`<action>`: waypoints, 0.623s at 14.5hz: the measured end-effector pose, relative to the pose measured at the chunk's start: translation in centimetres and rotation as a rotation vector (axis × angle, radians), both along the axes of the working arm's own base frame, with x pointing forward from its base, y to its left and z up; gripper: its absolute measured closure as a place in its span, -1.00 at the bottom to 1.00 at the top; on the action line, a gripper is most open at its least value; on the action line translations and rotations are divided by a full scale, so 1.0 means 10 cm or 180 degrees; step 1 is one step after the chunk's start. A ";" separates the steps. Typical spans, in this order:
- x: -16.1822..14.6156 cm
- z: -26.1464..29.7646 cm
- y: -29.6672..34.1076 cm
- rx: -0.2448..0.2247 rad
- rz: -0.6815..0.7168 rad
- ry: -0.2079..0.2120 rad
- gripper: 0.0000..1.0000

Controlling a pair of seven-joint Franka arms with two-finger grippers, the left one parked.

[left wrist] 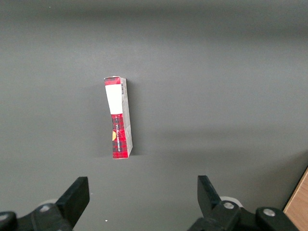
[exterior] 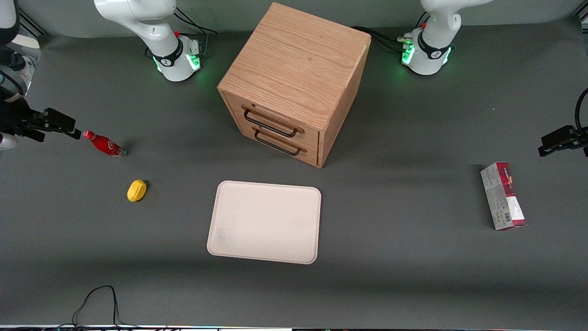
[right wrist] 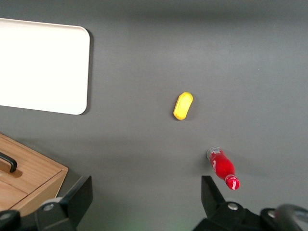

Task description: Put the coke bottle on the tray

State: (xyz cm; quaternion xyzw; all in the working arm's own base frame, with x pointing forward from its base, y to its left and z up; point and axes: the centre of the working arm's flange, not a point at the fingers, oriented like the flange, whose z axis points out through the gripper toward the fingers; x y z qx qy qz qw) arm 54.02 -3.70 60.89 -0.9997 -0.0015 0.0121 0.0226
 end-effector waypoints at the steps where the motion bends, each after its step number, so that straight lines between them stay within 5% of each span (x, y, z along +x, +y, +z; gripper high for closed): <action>1: 0.00 0.02 0.00 0.0000 -0.0003 0.0000 -1.00; 9: 0.00 -0.03 0.00 0.0003 -0.0005 0.0082 -1.00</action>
